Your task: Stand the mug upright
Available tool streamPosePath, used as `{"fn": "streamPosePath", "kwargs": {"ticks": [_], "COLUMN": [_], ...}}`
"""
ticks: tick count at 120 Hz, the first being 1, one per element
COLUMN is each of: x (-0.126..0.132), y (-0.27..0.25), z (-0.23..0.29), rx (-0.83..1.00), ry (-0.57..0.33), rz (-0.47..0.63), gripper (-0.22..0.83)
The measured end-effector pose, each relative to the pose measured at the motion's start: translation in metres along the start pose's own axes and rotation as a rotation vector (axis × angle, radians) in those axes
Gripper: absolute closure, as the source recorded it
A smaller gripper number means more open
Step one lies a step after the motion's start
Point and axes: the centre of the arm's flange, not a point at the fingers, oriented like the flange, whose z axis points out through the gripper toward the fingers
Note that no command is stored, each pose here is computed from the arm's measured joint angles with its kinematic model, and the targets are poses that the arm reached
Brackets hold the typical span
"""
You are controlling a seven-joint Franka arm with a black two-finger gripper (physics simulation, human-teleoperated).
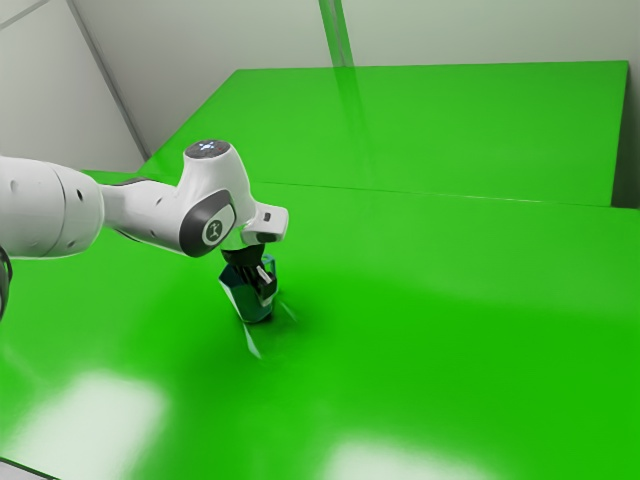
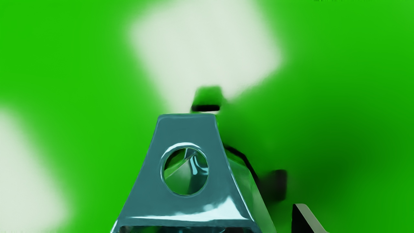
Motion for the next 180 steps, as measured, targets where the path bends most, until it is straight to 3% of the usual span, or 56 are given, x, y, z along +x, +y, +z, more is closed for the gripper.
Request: {"fn": "streamPosePath", "kwargs": {"ticks": [37, 61, 90, 104, 125, 153, 180], "x": [0.000, -0.001, -0.003, -0.007, 0.010, 0.040, 0.040], "y": [-0.001, -0.001, 0.000, -0.001, -0.016, -0.044, -0.034], "z": [-0.005, -0.028, -0.065, -0.102, -0.171, -0.227, -0.240], "rx": [0.000, 0.006, 0.004, 0.009, 0.025, -0.026, -0.081], "ry": [0.008, 0.042, 0.089, 0.133, 0.170, 0.075, -0.020], "rz": [-0.014, -0.020, -0.032, -0.036, -0.061, -0.160, -0.217], "gripper": [0.20, 0.08, 0.02, 0.01, 0.01, 0.00, 0.00]}}
